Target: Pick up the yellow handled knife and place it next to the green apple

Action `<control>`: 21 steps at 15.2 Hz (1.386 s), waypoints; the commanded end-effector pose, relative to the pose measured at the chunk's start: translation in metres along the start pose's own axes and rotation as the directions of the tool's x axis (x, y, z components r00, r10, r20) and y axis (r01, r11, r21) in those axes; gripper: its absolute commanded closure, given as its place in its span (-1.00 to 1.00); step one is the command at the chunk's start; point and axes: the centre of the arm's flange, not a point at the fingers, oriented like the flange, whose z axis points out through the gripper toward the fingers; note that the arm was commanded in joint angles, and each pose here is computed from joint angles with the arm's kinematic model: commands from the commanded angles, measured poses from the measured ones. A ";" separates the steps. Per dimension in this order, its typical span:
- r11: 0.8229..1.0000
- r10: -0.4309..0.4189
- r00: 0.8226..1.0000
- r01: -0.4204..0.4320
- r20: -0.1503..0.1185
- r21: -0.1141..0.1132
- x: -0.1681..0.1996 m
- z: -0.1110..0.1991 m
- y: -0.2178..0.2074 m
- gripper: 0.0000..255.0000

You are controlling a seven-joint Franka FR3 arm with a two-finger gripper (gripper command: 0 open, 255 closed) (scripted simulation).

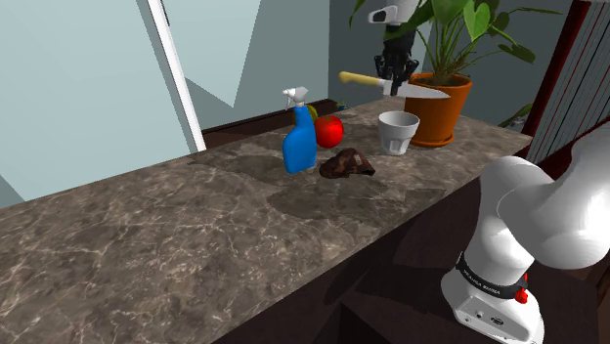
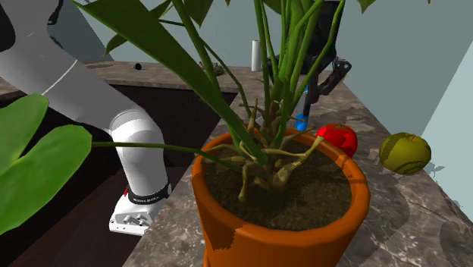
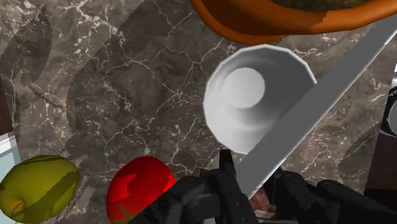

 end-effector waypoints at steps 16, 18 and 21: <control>1.000 -0.002 1.000 0.002 0.002 -0.006 0.041 0.043 0.115 1.00; 1.000 -0.002 1.000 0.002 0.002 -0.006 0.041 0.053 0.115 1.00; 1.000 -0.002 1.000 0.002 0.002 -0.006 0.041 0.069 0.115 1.00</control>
